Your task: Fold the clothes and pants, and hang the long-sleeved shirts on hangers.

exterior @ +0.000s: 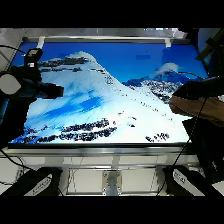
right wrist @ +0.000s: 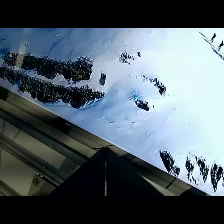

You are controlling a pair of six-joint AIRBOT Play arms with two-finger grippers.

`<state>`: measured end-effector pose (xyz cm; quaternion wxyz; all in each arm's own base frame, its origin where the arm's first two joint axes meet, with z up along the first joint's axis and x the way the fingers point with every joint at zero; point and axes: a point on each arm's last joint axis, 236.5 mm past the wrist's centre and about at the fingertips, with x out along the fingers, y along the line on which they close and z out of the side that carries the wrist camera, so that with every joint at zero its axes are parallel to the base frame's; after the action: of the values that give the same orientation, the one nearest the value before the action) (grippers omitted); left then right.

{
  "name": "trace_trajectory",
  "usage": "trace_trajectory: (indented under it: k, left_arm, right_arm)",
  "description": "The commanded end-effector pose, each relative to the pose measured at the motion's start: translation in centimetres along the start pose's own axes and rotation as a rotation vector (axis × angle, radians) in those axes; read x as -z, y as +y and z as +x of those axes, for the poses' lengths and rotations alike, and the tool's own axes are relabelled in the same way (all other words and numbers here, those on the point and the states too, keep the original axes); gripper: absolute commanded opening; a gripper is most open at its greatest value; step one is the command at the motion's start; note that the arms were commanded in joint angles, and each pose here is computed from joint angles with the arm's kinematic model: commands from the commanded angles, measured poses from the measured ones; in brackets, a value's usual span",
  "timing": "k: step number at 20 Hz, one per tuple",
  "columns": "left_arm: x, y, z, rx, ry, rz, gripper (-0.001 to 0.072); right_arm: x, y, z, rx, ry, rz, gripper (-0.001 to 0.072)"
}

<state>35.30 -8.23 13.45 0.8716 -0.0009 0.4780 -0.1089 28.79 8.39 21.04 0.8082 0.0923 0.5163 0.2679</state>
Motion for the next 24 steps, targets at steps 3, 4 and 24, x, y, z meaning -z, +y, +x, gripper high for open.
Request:
trace_trajectory:
  k: [3, 4, 24]
  left_arm:
    - [0.0, 0.0, 0.0, 0.0, 0.0, 0.001, 0.0024]
    - [0.0, 0.0, 0.0, 0.0, 0.0, 0.001, 0.0024]
    - [-3.5, 16.2, 5.7, -0.447, -0.089, -0.15, 0.0455]
  right_arm:
    - [0.0, -0.1, 0.0, 0.007, 0.001, -0.002, 0.0003]
    - [0.0, -0.1, 0.0, 0.007, 0.001, -0.002, 0.0003]
    - [-4.0, -1.5, -0.4, 0.069, -0.169, -0.022, 0.0003]
